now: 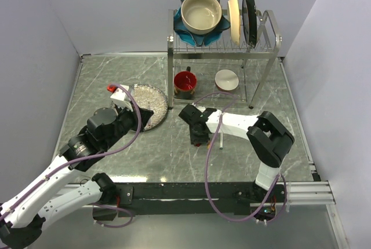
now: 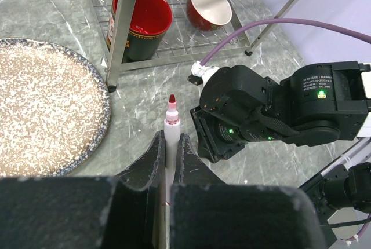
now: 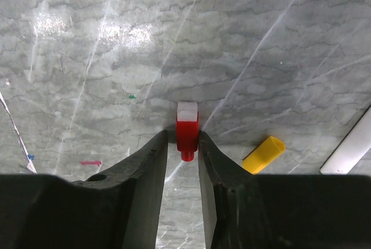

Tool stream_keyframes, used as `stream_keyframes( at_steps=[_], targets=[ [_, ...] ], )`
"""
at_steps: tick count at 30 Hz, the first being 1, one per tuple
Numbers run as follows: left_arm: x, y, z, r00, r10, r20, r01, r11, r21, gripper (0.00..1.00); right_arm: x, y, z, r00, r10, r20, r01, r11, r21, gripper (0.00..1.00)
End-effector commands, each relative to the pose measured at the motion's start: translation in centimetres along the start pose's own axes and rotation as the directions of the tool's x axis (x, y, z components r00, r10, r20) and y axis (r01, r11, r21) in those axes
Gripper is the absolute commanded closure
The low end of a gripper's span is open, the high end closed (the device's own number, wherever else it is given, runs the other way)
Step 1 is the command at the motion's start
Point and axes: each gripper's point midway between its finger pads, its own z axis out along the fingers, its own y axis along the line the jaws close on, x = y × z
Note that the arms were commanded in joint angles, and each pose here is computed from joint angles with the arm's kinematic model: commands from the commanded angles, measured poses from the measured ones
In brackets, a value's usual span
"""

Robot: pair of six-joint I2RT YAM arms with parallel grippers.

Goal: Insert the pens into the pen caps

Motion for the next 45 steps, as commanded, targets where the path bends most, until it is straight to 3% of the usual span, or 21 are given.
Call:
stream_keyframes(
  at_steps=[1,15,18,19,22,26,29,32,33,35,36,38,39,42,45],
  targets=[
    [-0.6,-0.3,-0.3,1.000,0.008,0.030,-0.008,1.000,0.015,0.99,-2.2,-0.4,0.6,0.997,0.006,0.077,-0.010,0.999,0.049,0.64],
    [-0.6,-0.3,-0.2,1.000,0.008,0.030,-0.008,1.000,0.015,0.99,-3.1,-1.0,1.2,0.995,-0.008,0.100,0.000,0.997,0.078,0.69],
    [-0.5,-0.6,-0.3,1.000,0.010,0.026,-0.011,0.999,0.035,0.99,-2.8,-1.3,1.3,0.995,-0.011,0.097,0.003,0.997,0.083,0.84],
    [-0.5,-0.8,-0.4,1.000,0.011,0.025,-0.012,0.999,0.051,0.99,-2.9,-1.3,1.2,0.995,-0.011,0.103,0.002,0.997,0.082,0.93],
    [-0.3,-2.6,-0.7,1.000,0.024,0.018,-0.026,0.988,0.154,0.99,-3.6,-1.2,0.1,0.991,-0.016,0.132,0.007,0.998,0.064,1.00],
    [0.5,-5.8,-1.2,0.996,0.084,0.001,-0.080,0.936,0.342,0.99,-6.0,-0.5,-3.5,0.971,-0.024,0.238,0.023,1.000,0.009,1.00],
    [1.8,-8.2,-2.1,0.992,0.119,-0.037,-0.087,0.874,0.477,0.99,-8.3,1.1,-8.0,0.938,0.003,0.348,0.042,0.992,-0.120,1.00],
    [2.4,-9.7,-2.7,0.990,0.130,-0.051,-0.079,0.825,0.560,0.99,-10.6,2.7,-14.2,0.867,0.063,0.495,0.094,0.953,-0.286,1.00],
    [2.2,-9.9,-2.8,0.990,0.131,-0.043,-0.083,0.816,0.572,0.99,-11.4,3.6,-17.8,0.822,0.118,0.557,0.130,0.914,-0.385,1.00],
    [2.3,-10.4,-3.2,0.991,0.130,-0.044,-0.078,0.796,0.600,0.99,-11.6,4.0,-20.9,0.778,0.172,0.604,0.170,0.868,-0.466,1.00],
    [2.2,-10.7,-3.4,0.991,0.126,-0.039,-0.076,0.787,0.612,0.99,-11.9,4.6,-24.9,0.725,0.236,0.647,0.227,0.805,-0.548,1.00],
    [2.1,-11.5,-3.9,0.994,0.103,-0.028,-0.060,0.754,0.655,0.99,-11.2,5.0,-27.5,0.696,0.290,0.657,0.283,0.730,-0.623,1.00],
    [1.8,-11.7,-4.0,0.996,0.091,-0.018,-0.056,0.745,0.664,0.99,-10.9,5.5,-31.6,0.642,0.355,0.680,0.371,0.632,-0.680,1.00],
    [1.6,-12.5,-4.3,0.998,0.056,-0.019,-0.026,0.716,0.698,0.99,-9.6,5.3,-36.6,0.565,0.472,0.677,0.480,0.479,-0.735,1.00],
    [1.1,-13.2,-4.5,1.000,0.019,-0.013,-0.003,0.689,0.724,0.99,-8.3,5.0,-39.5,0.538,0.537,0.650,0.546,0.366,-0.754,1.00]
  ],
)
